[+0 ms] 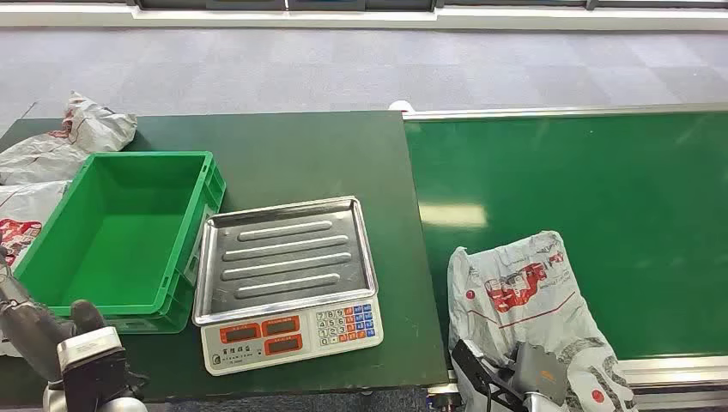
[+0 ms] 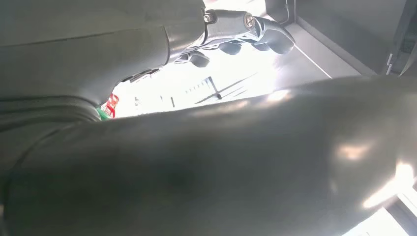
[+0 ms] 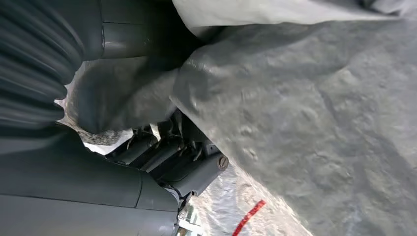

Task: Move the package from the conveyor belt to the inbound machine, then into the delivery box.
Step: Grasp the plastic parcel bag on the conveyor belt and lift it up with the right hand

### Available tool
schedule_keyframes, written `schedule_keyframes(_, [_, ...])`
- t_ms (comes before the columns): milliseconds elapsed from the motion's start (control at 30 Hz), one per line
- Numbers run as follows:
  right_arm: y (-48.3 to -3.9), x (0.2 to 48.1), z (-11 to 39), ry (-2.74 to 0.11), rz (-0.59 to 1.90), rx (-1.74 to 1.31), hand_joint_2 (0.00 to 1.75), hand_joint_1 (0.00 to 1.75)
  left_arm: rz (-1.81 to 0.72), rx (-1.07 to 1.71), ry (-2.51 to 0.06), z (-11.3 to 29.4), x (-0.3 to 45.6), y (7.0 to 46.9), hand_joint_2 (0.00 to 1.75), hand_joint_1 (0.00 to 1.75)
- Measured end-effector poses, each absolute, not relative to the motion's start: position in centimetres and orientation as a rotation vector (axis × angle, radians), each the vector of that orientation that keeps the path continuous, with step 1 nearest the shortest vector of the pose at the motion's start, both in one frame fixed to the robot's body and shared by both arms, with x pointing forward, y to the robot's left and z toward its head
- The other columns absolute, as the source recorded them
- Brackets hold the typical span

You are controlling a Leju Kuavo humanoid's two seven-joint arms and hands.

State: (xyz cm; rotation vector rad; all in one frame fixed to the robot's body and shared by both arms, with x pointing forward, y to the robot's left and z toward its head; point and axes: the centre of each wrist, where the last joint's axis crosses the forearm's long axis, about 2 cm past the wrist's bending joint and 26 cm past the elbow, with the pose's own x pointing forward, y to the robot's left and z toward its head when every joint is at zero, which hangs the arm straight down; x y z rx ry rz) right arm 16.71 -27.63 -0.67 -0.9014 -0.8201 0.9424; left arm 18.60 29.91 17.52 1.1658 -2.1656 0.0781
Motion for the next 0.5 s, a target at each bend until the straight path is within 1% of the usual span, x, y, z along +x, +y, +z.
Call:
schedule_keyframes(200, [-27.8, 16.4, -0.3, -0.848, 0.930, -0.923, 1.75, 1.75, 0.076, 1.150, -2.172, 17.5, 18.6, 29.9, 0.00, 0.00])
schedule_keyframes(300, [-28.0, 16.7, 0.4, -0.918, 0.915, -0.981, 1.75, 1.75, 0.068, 1.143, -2.176, 17.5, 18.6, 29.8, 0.00, 0.00])
schedule_keyframes(400, [-28.3, 18.1, 2.6, -1.045, 0.879, -1.103, 1.75, 1.75, 0.062, 1.139, -2.183, 17.5, 18.7, 29.7, 0.00, 0.00])
schedule_keyframes(500, [-28.3, 21.3, 6.4, -1.198, 0.850, -1.244, 1.75, 1.75, 0.068, 1.136, -2.194, 17.7, 19.0, 29.5, 0.00, 0.00])
